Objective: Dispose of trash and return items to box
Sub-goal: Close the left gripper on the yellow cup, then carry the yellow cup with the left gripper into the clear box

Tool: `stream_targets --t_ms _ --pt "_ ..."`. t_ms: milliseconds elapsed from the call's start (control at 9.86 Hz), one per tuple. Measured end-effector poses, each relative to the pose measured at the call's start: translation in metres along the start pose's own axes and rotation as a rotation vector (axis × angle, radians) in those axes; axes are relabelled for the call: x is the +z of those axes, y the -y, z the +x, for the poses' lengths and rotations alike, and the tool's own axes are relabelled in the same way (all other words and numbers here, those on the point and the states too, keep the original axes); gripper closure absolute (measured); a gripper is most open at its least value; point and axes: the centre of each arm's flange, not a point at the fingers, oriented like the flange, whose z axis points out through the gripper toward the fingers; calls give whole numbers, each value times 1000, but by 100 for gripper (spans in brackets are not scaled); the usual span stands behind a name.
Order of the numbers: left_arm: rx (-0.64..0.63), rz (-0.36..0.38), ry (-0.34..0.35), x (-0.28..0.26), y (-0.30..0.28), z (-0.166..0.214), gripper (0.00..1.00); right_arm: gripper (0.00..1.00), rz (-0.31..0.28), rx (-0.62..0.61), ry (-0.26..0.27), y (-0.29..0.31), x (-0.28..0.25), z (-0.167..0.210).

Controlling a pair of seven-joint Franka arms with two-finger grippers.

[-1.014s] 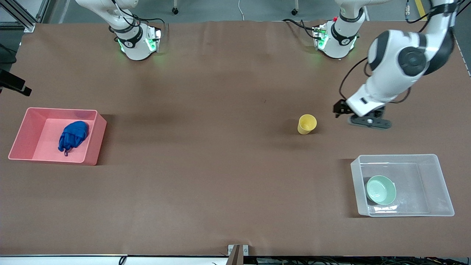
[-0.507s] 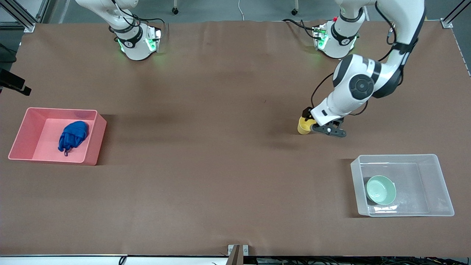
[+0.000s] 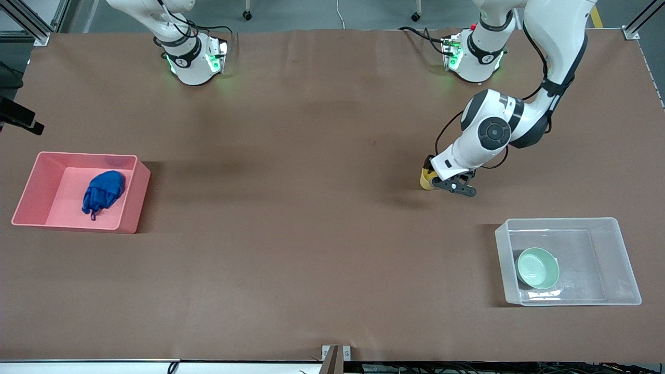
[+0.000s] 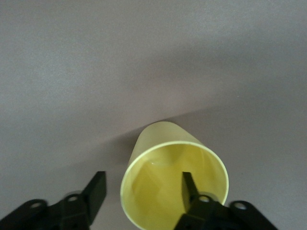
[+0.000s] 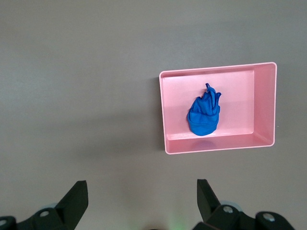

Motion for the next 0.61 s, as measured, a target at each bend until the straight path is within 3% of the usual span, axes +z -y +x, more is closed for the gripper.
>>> stream_targets --t_ms 406,609 --pt "-16 -14 -54 0 2 7 97 0 0 0 0 0 0 0" --pt "-43 -15 -106 -18 17 21 96 0 0 0 0 0 0 0"
